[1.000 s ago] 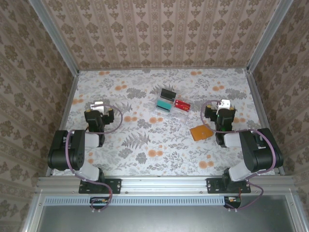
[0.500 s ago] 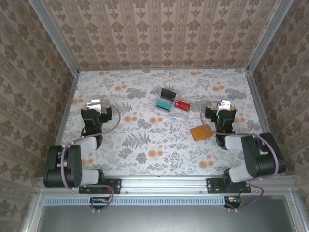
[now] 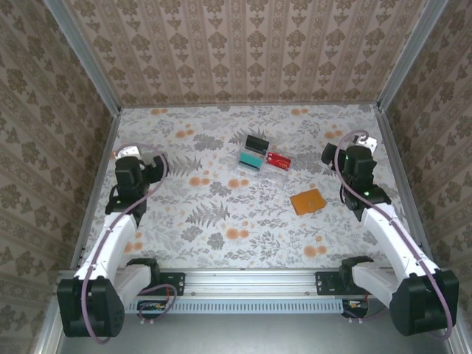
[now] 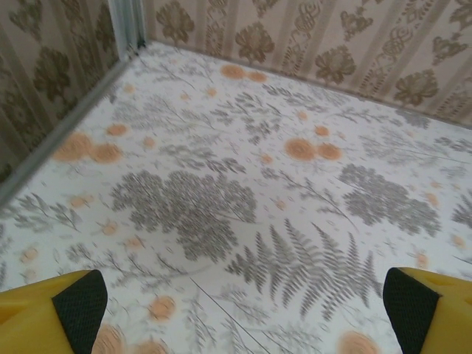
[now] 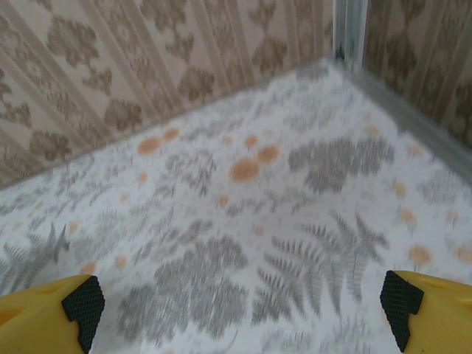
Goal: Take the credit cards out of the card holder
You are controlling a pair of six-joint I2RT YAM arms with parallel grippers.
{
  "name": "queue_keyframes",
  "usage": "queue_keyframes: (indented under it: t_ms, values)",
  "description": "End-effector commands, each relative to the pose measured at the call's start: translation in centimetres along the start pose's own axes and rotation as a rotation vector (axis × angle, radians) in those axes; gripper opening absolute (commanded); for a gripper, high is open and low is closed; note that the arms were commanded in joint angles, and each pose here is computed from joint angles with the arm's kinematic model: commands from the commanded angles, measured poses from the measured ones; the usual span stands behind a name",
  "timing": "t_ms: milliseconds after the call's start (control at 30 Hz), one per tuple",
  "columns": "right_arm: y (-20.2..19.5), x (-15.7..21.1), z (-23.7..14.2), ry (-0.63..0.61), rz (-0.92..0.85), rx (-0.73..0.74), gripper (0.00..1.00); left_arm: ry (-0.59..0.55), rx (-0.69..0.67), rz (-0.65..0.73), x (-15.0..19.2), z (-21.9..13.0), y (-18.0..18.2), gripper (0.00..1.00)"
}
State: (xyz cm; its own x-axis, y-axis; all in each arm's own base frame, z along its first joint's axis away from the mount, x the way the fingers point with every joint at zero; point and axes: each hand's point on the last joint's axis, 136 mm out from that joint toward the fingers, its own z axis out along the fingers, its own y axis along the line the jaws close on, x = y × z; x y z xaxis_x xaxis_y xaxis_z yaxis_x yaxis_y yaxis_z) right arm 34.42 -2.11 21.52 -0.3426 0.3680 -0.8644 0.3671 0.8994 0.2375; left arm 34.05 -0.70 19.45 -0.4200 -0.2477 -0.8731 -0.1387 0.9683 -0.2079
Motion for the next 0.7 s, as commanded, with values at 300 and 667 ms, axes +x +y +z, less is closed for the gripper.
queue_keyframes:
  t_ms: [300, 667]
  values:
    - [2.3, 12.3, -1.9, 0.673, 0.218, -0.070, 1.00, 0.283, 0.137, -0.086, 4.0, -2.2, -2.7, 1.00]
    - [2.8, 16.7, -1.1, 0.832, 0.168, 0.001, 0.95, 0.304, 0.157, -0.078, 4.7, -2.3, -3.0, 1.00]
